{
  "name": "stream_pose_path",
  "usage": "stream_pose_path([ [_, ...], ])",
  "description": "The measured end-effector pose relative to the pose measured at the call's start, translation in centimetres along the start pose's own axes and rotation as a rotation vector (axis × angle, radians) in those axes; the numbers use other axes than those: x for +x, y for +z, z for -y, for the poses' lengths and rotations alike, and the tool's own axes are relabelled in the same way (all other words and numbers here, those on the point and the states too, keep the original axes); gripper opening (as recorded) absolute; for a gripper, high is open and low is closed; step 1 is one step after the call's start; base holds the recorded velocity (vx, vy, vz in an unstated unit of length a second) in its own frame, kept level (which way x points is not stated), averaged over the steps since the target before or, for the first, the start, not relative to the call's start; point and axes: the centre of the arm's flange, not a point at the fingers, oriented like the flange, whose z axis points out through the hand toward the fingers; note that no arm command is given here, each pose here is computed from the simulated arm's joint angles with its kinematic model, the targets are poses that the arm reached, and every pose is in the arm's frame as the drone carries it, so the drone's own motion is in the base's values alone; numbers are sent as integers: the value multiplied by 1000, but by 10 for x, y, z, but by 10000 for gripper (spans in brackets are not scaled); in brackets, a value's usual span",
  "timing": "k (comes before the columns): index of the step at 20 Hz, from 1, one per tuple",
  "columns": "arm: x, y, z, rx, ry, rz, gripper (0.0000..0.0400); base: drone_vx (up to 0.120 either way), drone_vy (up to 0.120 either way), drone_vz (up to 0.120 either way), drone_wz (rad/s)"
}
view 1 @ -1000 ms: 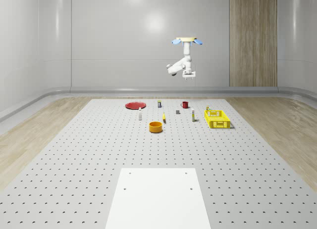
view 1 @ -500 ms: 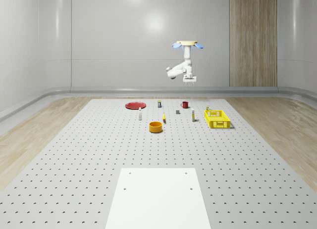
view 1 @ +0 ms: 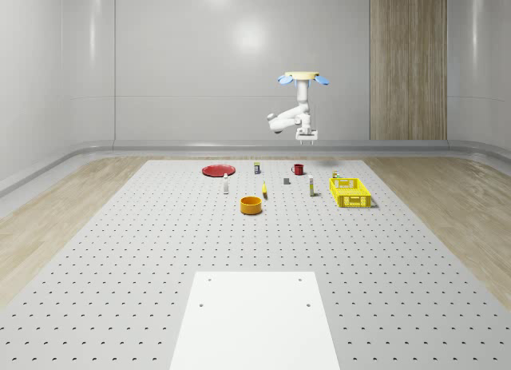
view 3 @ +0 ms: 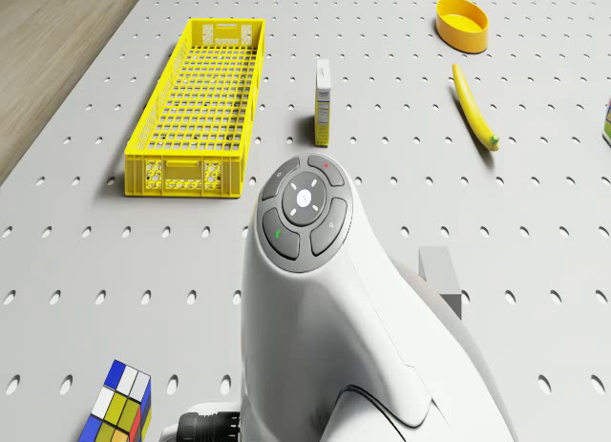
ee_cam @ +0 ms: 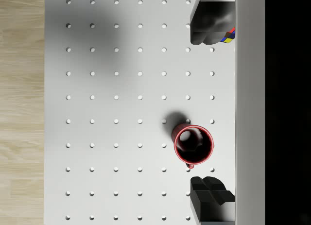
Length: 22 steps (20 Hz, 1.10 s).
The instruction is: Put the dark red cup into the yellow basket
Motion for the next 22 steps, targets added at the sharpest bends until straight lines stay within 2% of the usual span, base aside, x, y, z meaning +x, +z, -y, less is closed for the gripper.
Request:
stream_pose_path([
  [2, 0, 0, 0, 0, 0, 0, 400, 120, 0, -120, 0],
  [7, 0, 0, 0, 0, 0, -1, 400, 8, 0, -120, 0],
  [12, 0, 0, 0, -1, 0, -1, 400, 88, 0, -120, 0],
  [16, 0, 0, 0, -1, 0, -1, 400, 0, -90, -120, 0],
  [18, 0, 0, 0, -1, 0, -1, 400, 0, 0, -120, 0],
  [22, 0, 0, 0, -1, 0, -1, 400, 90, 0, -120, 0],
])
